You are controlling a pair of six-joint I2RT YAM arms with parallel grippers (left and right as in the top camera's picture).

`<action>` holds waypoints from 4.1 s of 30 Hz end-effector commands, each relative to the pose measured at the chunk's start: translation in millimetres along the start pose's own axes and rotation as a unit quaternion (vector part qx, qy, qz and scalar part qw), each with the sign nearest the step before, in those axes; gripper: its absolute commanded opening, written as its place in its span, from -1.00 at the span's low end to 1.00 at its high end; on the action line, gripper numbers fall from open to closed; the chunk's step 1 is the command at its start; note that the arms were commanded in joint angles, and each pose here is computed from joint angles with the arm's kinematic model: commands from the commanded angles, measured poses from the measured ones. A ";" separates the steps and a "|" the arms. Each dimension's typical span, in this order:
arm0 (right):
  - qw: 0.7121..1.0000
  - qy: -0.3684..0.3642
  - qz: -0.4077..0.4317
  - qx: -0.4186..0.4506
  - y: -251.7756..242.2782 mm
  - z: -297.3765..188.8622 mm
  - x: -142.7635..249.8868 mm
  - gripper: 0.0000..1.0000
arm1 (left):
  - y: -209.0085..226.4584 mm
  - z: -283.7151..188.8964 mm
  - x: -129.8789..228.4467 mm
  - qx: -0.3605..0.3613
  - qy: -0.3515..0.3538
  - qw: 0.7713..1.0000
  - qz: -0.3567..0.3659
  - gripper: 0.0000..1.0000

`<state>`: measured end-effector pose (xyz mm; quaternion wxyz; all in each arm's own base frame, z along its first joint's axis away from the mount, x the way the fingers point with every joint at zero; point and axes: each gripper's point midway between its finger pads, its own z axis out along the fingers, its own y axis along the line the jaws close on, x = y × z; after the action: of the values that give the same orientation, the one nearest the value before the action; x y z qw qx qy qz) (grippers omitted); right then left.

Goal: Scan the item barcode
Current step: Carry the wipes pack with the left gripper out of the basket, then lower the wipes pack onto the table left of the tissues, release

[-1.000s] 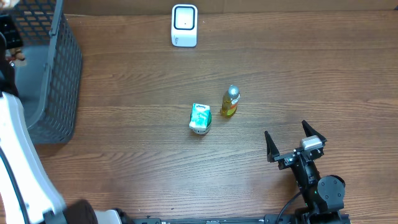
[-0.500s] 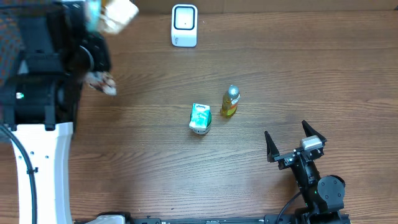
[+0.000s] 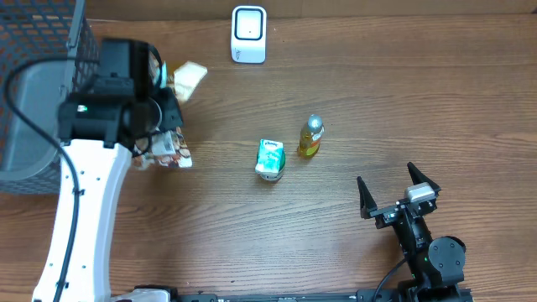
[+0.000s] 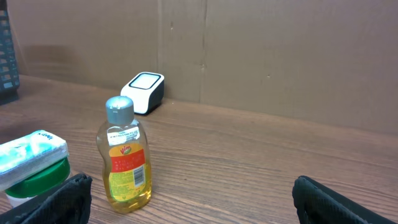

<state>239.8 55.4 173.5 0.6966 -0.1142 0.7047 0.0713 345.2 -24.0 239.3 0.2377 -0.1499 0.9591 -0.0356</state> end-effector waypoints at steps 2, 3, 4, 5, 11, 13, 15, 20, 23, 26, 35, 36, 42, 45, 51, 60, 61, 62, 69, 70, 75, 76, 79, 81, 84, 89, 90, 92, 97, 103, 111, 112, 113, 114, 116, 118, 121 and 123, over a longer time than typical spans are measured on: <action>1.000 -0.001 0.001 0.005 -1.7 0.0 2.2 1.00 | 1.7 28.0 23.8 -0.014 0.028 0.999 -0.013 -0.84; 1.000 -0.001 0.001 0.005 -1.7 0.0 2.2 1.00 | 2.2 35.0 30.4 -0.016 0.036 0.999 -0.010 -0.82; 1.000 -0.001 0.001 0.005 -1.7 0.0 2.2 1.00 | 2.0 41.7 36.6 -0.018 0.042 0.999 -0.007 -0.81; 1.000 -0.001 0.001 0.005 -1.8 0.0 2.0 1.00 | 1.4 48.0 42.5 -0.018 0.048 0.999 -0.007 -0.79; 1.000 -0.001 0.001 0.005 -1.8 0.0 2.0 1.00 | -1.2 80.9 66.6 -0.028 0.053 0.998 0.003 -0.75; 1.000 -0.001 0.001 0.005 -1.7 0.0 2.2 1.00 | 2.0 90.2 71.9 -0.046 0.044 0.998 0.008 -0.75; 1.000 -0.001 0.001 0.005 -1.7 0.0 2.2 1.00 | 4.8 97.4 77.4 -0.064 0.035 0.997 0.009 -0.73; 1.000 -0.001 0.001 0.005 -1.7 0.0 2.2 1.00 | -1.0 112.7 87.7 -0.083 0.006 0.996 0.033 -0.72; 1.000 -0.001 0.001 0.005 -1.7 0.0 2.2 1.00 | -6.9 118.7 91.7 -0.085 -0.010 0.995 0.048 -0.72; 1.000 -0.001 0.001 0.005 -1.7 0.0 2.2 1.00 | -11.0 121.8 95.8 -0.083 -0.015 0.995 0.056 -0.71; 1.000 -0.001 0.001 0.005 -1.7 0.0 2.2 1.00 | -8.3 132.3 107.0 -0.080 -0.014 0.996 0.032 -0.68; 1.000 -0.001 0.001 0.005 -1.8 0.0 2.0 1.00 | -7.7 132.8 107.8 -0.081 -0.013 0.996 0.032 -0.67; 1.000 -0.001 0.001 0.005 -1.7 0.0 2.2 1.00 | -8.9 136.3 107.3 -0.080 -0.014 0.996 0.032 -0.74; 1.000 -0.001 0.001 0.005 -1.7 0.0 2.2 1.00 | -6.8 143.8 112.3 -0.088 -0.002 0.995 0.035 -0.77; 1.000 -0.001 0.001 0.005 -1.7 0.0 2.2 1.00 | -1.1 166.5 126.3 -0.111 0.030 0.992 0.047 -0.63; 1.000 -0.001 0.001 0.005 -1.7 0.0 2.2 1.00 | -6.9 173.3 128.8 -0.098 0.037 0.993 0.046 0.43; 1.000 -0.001 0.001 0.005 -1.8 0.0 2.0 1.00 | -7.0 173.2 128.6 -0.098 0.037 0.993 0.045 0.50; 1.000 -0.001 0.001 0.005 -1.7 0.0 2.2 1.00 | -7.0 172.9 128.6 -0.098 0.037 0.993 0.046 0.58; 1.000 -0.001 0.001 0.005 -1.7 0.0 2.2 1.00 | -15.6 147.9 104.7 -0.096 0.027 0.994 0.052 0.73; 1.000 -0.001 0.001 0.005 -1.7 0.0 2.2 1.00 | -18.6 142.5 99.0 -0.093 0.023 0.994 0.056 0.74; 1.000 -0.001 0.001 0.005 -1.7 0.0 2.2 1.00 | -37.8 101.7 60.7 -0.071 -0.009 0.996 0.059 0.96; 1.000 -0.001 0.001 0.005 -1.7 0.0 2.2 1.00 | -40.9 93.7 54.1 -0.067 -0.015 0.996 0.057 0.99; 1.000 -0.001 0.001 0.005 -1.7 0.0 2.2 1.00 | -45.1 77.4 41.5 -0.063 -0.021 0.996 0.053 1.00; 1.000 -0.001 0.001 0.005 -1.7 0.0 2.2 1.00 | -45.3 73.5 42.3 -0.058 -0.011 0.997 0.051 0.99; 1.000 -0.001 0.001 0.005 -1.7 0.0 2.2 1.00 | -43.0 73.5 53.8 -0.053 0.019 0.997 0.052 1.00; 1.000 -0.001 0.001 0.005 -1.7 0.0 2.2 1.00 | -33.2 74.2 68.0 -0.064 0.053 0.995 0.052 0.83; 1.000 -0.001 0.001 0.005 -1.7 0.0 2.2 1.00 | -31.4 74.3 67.8 -0.065 0.054 0.995 0.050 0.83; 1.000 -0.001 0.001 0.005 -1.7 0.0 2.2 1.00 | -27.0 74.9 64.6 -0.068 0.053 0.995 0.042 0.85; 1.000 -0.001 0.001 0.005 -1.7 0.0 2.2 1.00 | -10.4 78.8 42.7 -0.070 0.028 0.997 0.004 0.99; 1.000 -0.001 0.001 0.005 -1.7 0.0 2.2 1.00 | 8.3 82.1 31.8 -0.054 0.035 0.997 -0.043 0.92; 1.000 -0.001 0.001 0.005 -1.7 0.0 2.2 1.00 | -2.1 93.8 65.3 0.012 0.108 0.994 -0.019 0.21; 1.000 -0.001 0.001 0.005 -1.7 0.0 2.2 1.00 | -2.3 96.9 73.4 0.016 0.121 0.992 -0.020 0.19; 1.000 -0.001 0.001 0.005 -1.7 0.0 2.2 1.00 | -2.6 99.6 80.9 0.020 0.132 0.991 -0.021 0.21; 1.000 -0.001 0.001 0.005 -1.7 0.0 2.2 1.00 | -3.4 102.8 89.2 0.027 0.145 0.989 -0.023 0.22; 1.000 -0.001 0.001 0.005 -1.7 0.0 2.2 1.00 | -6.6 108.8 104.2 0.044 0.166 0.985 -0.027 0.23; 1.000 -0.001 0.001 0.005 -1.7 0.0 2.2 1.00 | -9.4 113.5 115.0 0.058 0.181 0.981 -0.032 0.22; 1.000 -0.001 0.001 0.005 -1.7 0.0 2.2 1.00 | -10.1 121.2 127.8 0.069 0.193 0.978 -0.036 0.21; 1.000 -0.001 0.001 0.005 -1.8 0.0 2.0 1.00 | -6.7 125.2 132.2 0.063 0.194 0.978 -0.036 0.19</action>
<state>239.9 55.4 173.7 0.6968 -0.1140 0.7045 0.0713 300.7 -62.5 75.3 0.0657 -0.1688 0.9770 -0.1121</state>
